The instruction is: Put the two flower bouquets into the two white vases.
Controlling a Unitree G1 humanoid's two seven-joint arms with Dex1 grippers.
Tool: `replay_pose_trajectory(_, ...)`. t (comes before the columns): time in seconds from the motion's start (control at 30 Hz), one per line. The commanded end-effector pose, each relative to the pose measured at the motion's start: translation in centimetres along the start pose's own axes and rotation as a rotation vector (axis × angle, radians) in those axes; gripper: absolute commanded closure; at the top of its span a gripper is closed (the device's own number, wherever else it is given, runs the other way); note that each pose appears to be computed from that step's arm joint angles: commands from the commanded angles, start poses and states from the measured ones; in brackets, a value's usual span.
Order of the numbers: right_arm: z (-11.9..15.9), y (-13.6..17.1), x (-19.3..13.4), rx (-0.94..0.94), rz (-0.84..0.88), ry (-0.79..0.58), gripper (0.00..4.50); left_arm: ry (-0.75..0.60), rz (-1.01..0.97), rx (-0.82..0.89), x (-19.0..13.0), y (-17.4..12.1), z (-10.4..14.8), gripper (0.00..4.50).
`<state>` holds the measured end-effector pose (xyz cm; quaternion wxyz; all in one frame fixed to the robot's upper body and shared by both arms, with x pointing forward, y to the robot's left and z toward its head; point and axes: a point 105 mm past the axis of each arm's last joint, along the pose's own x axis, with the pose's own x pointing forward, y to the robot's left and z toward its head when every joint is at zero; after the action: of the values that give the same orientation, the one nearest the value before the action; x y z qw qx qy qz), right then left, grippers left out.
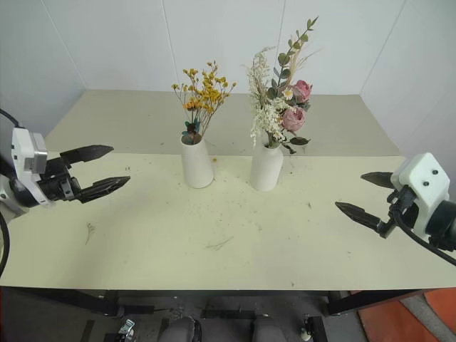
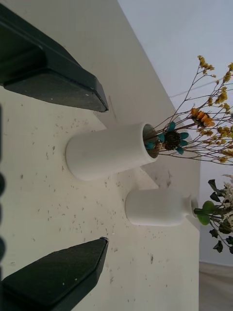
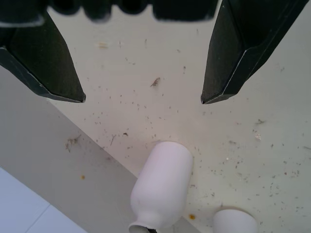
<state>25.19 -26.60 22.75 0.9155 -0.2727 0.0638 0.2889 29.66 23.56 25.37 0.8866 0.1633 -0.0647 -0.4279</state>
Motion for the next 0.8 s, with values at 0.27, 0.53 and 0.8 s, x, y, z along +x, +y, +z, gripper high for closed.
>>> replay_pose_trajectory(0.27, -0.7, 0.4, -0.8, -0.012, -0.037, 0.012, 0.00, 0.049, -0.033, 0.047, -0.3, 0.5, 0.0, 0.01)
replay_pose_trajectory(0.53, -1.6, 1.7, 0.8, 0.061, 0.007, -0.006, 0.00, 0.113, -0.059, 0.047, -0.7, 0.0, 1.2, 0.01)
replay_pose_trajectory(0.8, -1.4, 2.7, 2.1, 0.062, 0.051, -0.031, 0.00, 0.156, -0.082, 0.006, -1.8, -1.2, 1.5, 0.01)
